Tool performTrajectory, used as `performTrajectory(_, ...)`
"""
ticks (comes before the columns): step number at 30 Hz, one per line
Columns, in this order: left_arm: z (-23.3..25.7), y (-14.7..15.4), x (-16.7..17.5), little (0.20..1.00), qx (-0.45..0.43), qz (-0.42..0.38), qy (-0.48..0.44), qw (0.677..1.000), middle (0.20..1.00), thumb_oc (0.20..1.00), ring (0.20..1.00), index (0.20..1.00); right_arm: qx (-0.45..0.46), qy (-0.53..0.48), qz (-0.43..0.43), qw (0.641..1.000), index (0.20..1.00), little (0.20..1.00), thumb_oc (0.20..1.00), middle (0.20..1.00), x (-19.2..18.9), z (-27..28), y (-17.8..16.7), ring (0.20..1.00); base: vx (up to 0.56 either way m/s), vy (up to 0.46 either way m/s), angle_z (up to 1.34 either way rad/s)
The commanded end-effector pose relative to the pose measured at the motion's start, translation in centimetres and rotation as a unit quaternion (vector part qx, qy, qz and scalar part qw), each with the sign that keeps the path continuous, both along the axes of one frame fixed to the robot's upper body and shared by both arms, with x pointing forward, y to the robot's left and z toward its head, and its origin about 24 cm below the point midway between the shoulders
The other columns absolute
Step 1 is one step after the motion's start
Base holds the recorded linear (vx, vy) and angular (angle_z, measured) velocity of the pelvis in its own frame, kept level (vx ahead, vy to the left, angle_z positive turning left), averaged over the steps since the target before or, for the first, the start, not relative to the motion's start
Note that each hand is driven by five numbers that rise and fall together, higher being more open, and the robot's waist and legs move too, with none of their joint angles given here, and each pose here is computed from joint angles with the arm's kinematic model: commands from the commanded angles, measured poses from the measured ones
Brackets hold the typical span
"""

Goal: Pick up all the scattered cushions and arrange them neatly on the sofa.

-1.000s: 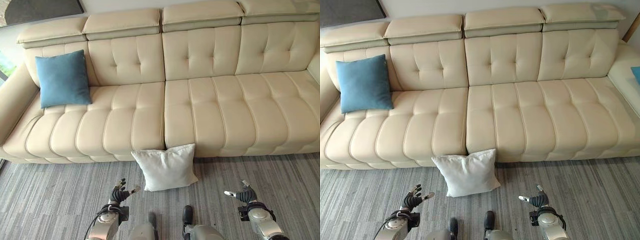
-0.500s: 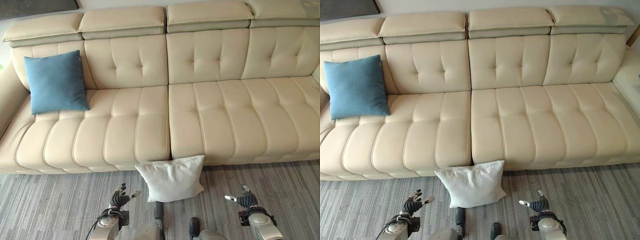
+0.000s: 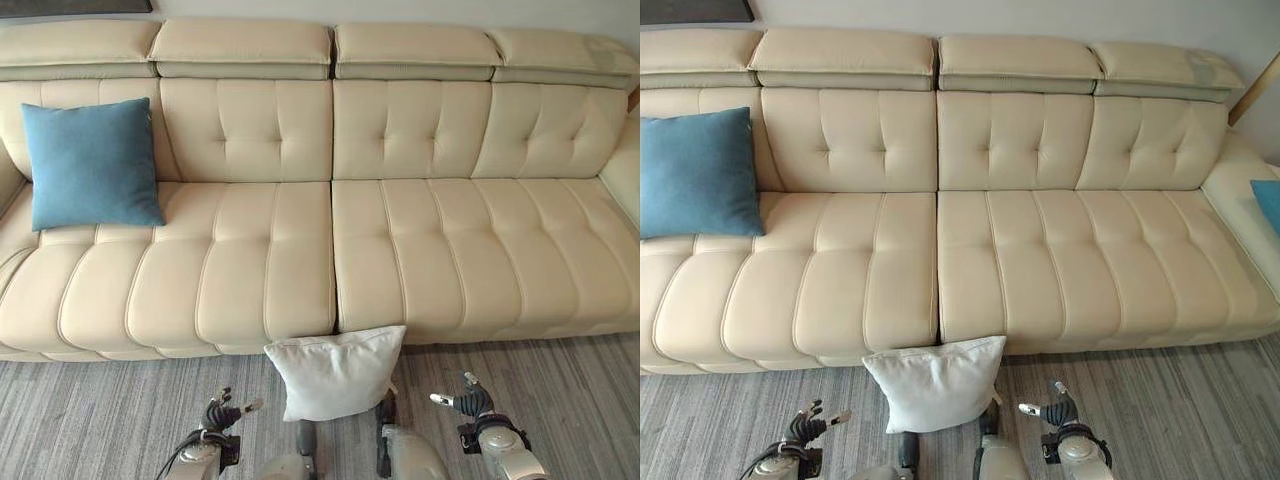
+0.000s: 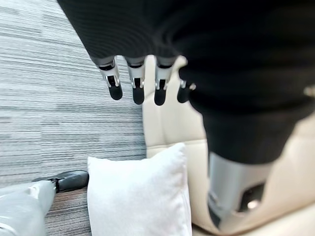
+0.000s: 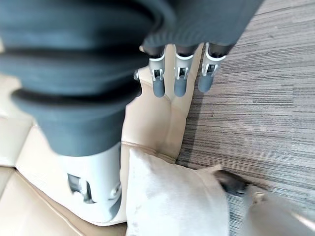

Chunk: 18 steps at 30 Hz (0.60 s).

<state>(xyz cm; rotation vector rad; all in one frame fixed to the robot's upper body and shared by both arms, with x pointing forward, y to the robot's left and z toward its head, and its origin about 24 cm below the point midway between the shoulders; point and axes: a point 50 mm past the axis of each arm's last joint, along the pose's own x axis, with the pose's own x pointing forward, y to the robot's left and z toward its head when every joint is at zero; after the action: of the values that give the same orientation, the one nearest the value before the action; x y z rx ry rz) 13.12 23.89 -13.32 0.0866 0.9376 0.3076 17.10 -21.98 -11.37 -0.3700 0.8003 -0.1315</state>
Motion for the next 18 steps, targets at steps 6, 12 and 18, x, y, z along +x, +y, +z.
performTrajectory(6,-0.7,-0.4,1.1,1.000,0.011,-0.001,0.029,1.000,1.000,1.000,1.000,1.000,-0.025,0.020,0.005,0.999,1.000,1.000,1.000,1.000,1.0,-0.4,-0.6,1.000,0.09,-0.059,0.07)
performTrajectory(12,0.6,-0.1,4.6,1.000,0.036,0.006,-0.001,0.999,1.000,1.000,1.000,1.000,-0.045,-0.002,-0.011,0.999,1.000,1.000,1.000,1.000,4.4,0.9,-1.0,1.000,-0.18,-0.042,0.07)
performTrajectory(18,6.5,3.2,12.4,1.000,0.113,0.025,-0.116,0.987,1.000,1.000,1.000,1.000,-0.068,-0.130,-0.068,0.987,1.000,1.000,1.000,1.000,12.3,7.4,-2.8,1.000,-0.16,-0.029,0.16)
